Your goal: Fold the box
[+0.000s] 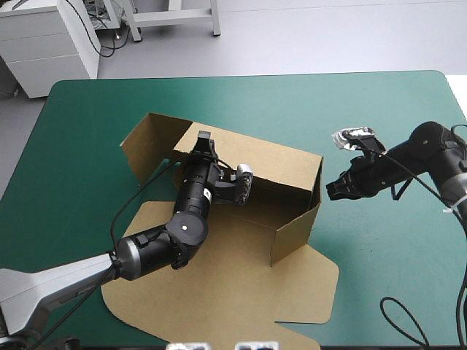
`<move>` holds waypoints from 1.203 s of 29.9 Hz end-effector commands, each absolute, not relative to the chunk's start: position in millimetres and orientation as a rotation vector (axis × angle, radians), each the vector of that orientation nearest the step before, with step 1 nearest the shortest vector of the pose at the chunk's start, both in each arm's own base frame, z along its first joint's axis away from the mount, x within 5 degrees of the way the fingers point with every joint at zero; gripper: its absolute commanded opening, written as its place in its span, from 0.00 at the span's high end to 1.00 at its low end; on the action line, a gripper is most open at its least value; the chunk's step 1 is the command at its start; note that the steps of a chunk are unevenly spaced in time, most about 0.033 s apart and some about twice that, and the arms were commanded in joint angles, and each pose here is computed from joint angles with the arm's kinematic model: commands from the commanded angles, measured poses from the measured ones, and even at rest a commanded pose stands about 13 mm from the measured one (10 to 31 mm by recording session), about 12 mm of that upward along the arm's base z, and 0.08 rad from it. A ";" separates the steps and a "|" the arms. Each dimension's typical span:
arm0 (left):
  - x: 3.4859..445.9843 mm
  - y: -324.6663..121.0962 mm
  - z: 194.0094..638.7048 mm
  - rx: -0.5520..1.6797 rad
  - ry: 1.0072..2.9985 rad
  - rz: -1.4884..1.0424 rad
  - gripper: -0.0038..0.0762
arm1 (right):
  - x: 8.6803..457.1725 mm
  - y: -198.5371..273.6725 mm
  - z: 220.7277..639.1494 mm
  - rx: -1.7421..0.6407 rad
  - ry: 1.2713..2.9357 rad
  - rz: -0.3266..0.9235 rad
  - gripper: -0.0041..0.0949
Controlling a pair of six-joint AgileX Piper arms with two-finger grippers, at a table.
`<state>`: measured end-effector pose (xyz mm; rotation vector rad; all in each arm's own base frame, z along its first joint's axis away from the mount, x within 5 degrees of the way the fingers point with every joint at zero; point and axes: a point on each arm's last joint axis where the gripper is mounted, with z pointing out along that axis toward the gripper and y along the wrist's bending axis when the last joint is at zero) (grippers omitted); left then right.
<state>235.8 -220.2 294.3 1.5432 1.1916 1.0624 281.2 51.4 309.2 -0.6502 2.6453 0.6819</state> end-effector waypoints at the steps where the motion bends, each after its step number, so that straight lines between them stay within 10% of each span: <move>1: 234.0 -220.3 322.8 1.463 1.057 1.131 0.96 | 277.4 51.1 346.5 -0.549 2.605 0.655 0.98; 28: 247.9 -233.2 314.7 1.513 1.042 1.127 0.96 | 237.1 47.7 339.8 -0.541 2.543 0.580 0.98; 36: 247.9 -233.2 314.7 1.513 1.042 1.127 0.96 | 217.2 60.3 341.7 -0.655 2.409 0.758 0.98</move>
